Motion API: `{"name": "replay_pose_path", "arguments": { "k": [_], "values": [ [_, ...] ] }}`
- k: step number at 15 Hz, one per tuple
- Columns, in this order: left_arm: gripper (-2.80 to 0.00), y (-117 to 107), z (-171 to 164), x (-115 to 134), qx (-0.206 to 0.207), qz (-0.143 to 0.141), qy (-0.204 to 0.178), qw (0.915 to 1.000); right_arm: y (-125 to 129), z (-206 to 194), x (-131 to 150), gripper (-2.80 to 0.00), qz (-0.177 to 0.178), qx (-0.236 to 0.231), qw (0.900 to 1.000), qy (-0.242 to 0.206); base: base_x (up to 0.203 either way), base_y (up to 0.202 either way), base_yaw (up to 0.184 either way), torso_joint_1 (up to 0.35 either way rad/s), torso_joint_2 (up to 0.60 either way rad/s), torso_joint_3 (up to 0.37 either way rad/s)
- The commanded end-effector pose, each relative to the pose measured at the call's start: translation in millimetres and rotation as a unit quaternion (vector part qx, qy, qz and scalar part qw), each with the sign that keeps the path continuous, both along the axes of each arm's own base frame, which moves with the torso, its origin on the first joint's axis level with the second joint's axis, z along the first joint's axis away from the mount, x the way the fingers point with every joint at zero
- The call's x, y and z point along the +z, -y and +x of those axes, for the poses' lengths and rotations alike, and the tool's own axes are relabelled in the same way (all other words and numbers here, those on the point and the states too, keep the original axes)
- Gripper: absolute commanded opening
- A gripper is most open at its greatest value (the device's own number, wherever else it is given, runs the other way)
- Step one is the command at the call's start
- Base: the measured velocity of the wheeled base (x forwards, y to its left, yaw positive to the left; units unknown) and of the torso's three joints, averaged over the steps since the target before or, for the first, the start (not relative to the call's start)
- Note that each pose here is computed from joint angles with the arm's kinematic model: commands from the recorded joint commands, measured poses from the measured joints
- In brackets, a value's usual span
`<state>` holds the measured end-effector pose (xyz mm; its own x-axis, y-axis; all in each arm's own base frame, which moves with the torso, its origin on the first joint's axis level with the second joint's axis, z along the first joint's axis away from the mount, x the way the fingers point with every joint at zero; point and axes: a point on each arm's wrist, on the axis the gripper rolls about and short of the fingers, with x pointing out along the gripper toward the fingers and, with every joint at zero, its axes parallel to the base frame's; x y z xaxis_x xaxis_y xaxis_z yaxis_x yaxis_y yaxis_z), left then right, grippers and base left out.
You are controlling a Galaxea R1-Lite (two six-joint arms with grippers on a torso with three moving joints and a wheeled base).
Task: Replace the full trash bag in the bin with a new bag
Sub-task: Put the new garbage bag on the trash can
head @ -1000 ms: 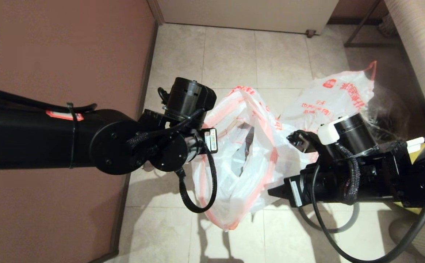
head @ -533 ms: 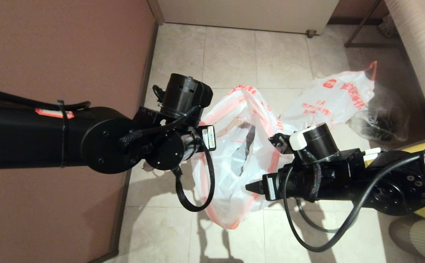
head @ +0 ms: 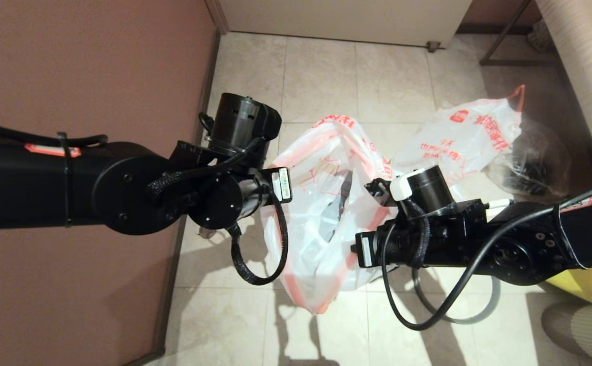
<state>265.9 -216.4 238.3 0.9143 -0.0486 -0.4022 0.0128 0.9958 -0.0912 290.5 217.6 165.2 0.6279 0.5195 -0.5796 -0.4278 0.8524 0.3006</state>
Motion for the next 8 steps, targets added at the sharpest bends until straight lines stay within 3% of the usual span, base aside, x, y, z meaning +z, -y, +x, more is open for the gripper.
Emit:
{"name": "replay_pose_path", "arguments": {
  "k": [1,3,6,8],
  "values": [
    [-2.8,-2.6,-3.5,1.8,0.001,-0.008,0.0,1.0,5.2,0.9,11.9,-2.8,0.011,-0.011,1.0,0.014,0.0,0.0,0.0,0.0,0.0,0.0],
    [-2.8,-3.2,-6.4,-4.6,-0.005,-0.014,-0.013,0.9998,26.8,8.4,22.0,-2.8,0.022,-0.05,0.998,0.022,0.0,0.0,0.0,0.0,0.0,0.0],
    [-2.8,-4.7,-2.3,-7.7,-0.015,-0.046,-0.029,0.9984,36.5,31.7,-5.5,-2.8,-0.001,-0.08,0.997,-0.004,0.0,0.0,0.0,0.0,0.0,0.0],
    [-2.8,-1.4,5.5,-19.0,-0.016,-0.039,-0.044,0.9981,42.1,54.6,-24.8,-2.8,-0.009,-0.095,0.995,-0.017,0.0,0.0,0.0,0.0,0.0,0.0]
  ]
}}
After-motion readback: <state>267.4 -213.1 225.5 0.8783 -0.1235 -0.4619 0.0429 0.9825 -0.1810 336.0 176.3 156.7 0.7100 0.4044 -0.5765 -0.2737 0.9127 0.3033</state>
